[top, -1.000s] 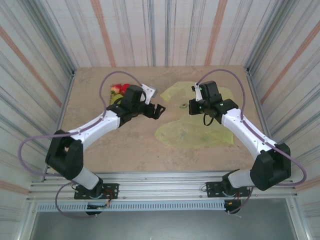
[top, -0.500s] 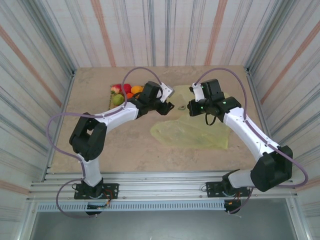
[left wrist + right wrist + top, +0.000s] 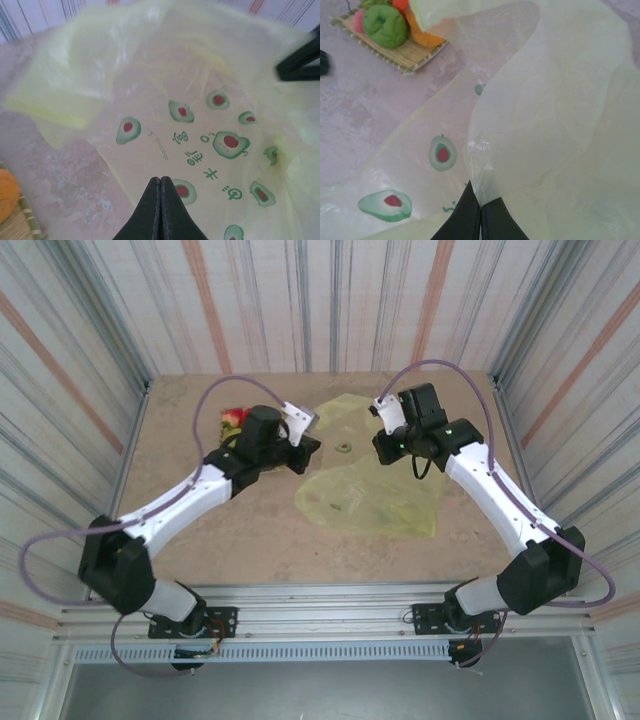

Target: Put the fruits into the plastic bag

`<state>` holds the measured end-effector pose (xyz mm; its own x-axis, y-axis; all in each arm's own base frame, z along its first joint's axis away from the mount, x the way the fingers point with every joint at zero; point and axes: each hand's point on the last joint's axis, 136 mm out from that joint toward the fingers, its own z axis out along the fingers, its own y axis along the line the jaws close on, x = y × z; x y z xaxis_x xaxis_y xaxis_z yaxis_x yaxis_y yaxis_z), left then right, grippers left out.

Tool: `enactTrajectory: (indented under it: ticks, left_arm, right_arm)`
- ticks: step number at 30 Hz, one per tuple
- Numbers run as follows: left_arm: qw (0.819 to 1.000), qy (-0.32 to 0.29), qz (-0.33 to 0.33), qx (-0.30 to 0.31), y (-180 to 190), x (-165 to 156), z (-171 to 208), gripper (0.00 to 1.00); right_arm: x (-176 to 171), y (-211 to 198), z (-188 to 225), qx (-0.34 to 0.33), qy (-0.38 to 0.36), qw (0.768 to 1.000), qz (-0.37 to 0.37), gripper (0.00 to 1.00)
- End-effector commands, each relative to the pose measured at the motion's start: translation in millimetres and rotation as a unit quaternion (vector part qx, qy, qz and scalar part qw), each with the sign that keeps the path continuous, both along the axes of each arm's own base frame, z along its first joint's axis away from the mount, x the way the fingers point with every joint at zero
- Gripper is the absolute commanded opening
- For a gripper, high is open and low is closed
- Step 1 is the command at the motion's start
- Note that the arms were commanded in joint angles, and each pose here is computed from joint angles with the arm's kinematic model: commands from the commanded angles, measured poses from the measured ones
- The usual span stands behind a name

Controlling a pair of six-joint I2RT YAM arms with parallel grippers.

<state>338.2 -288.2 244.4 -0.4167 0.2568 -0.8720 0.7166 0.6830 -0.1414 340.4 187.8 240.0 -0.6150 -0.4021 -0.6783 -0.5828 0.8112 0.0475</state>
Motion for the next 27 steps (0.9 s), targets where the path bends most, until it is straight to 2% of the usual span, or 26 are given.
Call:
enactTrajectory:
  ticks: [1, 2, 3, 5, 7, 9, 11, 15, 17, 19, 22, 25, 27]
  left_arm:
    - [0.999, -0.012, 0.018, 0.024, 21, -12, 0, 0.39]
    - [0.999, -0.021, 0.029, 0.037, 28, -11, -1, 0.6]
    - [0.998, -0.03, 0.037, 0.048, 34, -11, -1, 0.69]
    - [0.995, -0.051, 0.049, 0.074, 43, -6, -4, 0.83]
    - [0.993, -0.062, 0.047, 0.091, 44, 0, -5, 0.91]
    - [0.99, -0.075, 0.038, 0.116, 42, 8, -8, 0.97]
    - [0.986, -0.08, 0.035, 0.141, 41, 20, -12, 0.98]
    - [0.987, -0.069, 0.001, 0.147, 25, 37, -24, 0.98]
    - [0.988, -0.058, -0.014, 0.142, 16, 43, -31, 0.93]
    - [0.99, -0.042, -0.028, 0.135, 7, 47, -37, 0.82]
    - [0.992, -0.009, -0.031, 0.121, 2, 48, -40, 0.56]
    - [0.996, 0.025, -0.046, 0.076, 1, 36, -33, 0.33]
    - [0.997, 0.046, -0.049, 0.039, 1, 26, -22, 0.11]
  right_arm:
    - [-5, 8, 14, 0.0, -0.014, 0.999, 0.042, 0.0]
    - [-7, 9, 16, 0.003, -0.015, 0.999, 0.048, 0.0]
    - [-8, 11, 16, 0.006, -0.014, 0.998, 0.053, 0.0]
    - [-11, 15, 19, 0.014, -0.015, 0.998, 0.067, 0.0]
    - [-12, 16, 20, 0.018, -0.016, 0.997, 0.075, 0.0]
    - [-13, 17, 21, 0.02, -0.017, 0.997, 0.079, 0.0]
    - [-14, 16, 24, 0.023, -0.019, 0.996, 0.08, 0.0]
    - [-18, 15, 26, 0.028, -0.02, 0.996, 0.083, 0.0]
    - [-19, 13, 26, 0.026, -0.022, 0.996, 0.081, 0.0]
    - [-19, 9, 27, 0.024, -0.025, 0.997, 0.076, 0.0]
    - [-14, 1, 29, 0.012, -0.037, 0.998, 0.055, 0.0]
    - [-2, -8, 34, -0.001, -0.056, 0.998, 0.021, 0.0]
    - [10, -14, 34, -0.009, -0.067, 0.998, -0.014, 0.0]
